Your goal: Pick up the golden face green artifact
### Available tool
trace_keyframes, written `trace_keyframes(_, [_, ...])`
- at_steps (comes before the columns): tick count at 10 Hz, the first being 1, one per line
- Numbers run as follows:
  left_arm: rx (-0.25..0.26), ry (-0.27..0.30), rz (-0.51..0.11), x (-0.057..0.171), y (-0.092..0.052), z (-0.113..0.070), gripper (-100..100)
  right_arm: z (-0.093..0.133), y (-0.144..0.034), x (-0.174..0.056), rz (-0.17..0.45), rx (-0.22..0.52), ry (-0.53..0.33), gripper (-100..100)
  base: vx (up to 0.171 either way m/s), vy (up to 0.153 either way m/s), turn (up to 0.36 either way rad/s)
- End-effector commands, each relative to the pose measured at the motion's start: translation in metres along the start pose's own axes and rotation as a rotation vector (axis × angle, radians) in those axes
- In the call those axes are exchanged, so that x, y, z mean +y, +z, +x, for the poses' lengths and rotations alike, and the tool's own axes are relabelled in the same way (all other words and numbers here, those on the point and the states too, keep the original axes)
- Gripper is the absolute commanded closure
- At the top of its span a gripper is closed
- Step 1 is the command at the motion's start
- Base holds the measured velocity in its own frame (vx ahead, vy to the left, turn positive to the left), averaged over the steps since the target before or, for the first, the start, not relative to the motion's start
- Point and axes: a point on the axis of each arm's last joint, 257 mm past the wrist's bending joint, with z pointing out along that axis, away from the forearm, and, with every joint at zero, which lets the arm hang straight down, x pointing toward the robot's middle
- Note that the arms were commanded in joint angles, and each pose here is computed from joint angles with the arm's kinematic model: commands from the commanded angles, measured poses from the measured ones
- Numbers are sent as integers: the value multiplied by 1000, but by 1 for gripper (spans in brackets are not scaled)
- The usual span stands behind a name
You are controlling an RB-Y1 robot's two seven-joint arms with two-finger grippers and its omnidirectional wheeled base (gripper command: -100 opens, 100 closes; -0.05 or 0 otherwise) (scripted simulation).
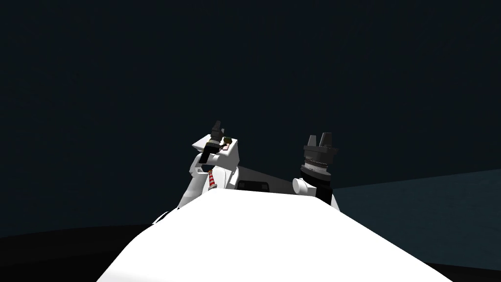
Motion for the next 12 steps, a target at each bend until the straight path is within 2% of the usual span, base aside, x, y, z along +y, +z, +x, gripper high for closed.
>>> trace_keyframes(1, [5, 26, -43, 14, 14, -10, -100, 0, 0, 0, 0, 0, 0, 0, -24, 42, 12])
trace_keyframes(2, [6, 24, -31, 7, 21, -9, -100, 0, 0, 0, 0, 0, 0, 0, -19, 45, 4])
trace_keyframes(3, [6, 49, -76, 23, 30, -19, -100, 0, 0, 0, 0, 0, 0, 0, -24, 59, 5])
trace_keyframes(4, [6, 47, -65, 17, 38, -18, -100, 0, 0, 0, 0, 0, 0, 0, -21, 49, 2])
trace_keyframes(5, [2, 70, -106, 30, 47, -29, -100, 0, 0, 0, 0, 0, 0, 0, -27, 53, -2])
trace_keyframes(6, [1, 68, -102, 26, 55, -29, -100, 0, 0, 0, 0, 0, 0, 0, -21, 43, 1])
trace_keyframes(7, [-7, 90, -142, 37, 64, -42, -100, 0, 0, 0, 0, 0, 0, 0, -25, 45, -5])
trace_keyframes(8, [-9, 88, -142, 34, 71, -41, -100, 0, 0, 0, 0, 0, 0, 0, -20, 41, -5])
trace_keyframes(9, [-20, 108, -180, 42, 81, -55, -100, 0, 0, 0, 0, 0, 0, 0, -36, 46, -5])
trace_keyframes(10, [-24, 106, -185, 42, 87, -56, -100, 0, 0, 0, 0, 0, 0, 0, -29, 40, -10])
trace_keyframes(11, [-38, 123, -219, 51, 96, -70, -100, 0, 0, 0, 0, 0, 0, 0, -30, 48, -13])
trace_keyframes(12, [-42, 120, -231, 50, 102, -71, -100, 0, 0, 0, 0, 0, 0, 0, -21, 40, -12])
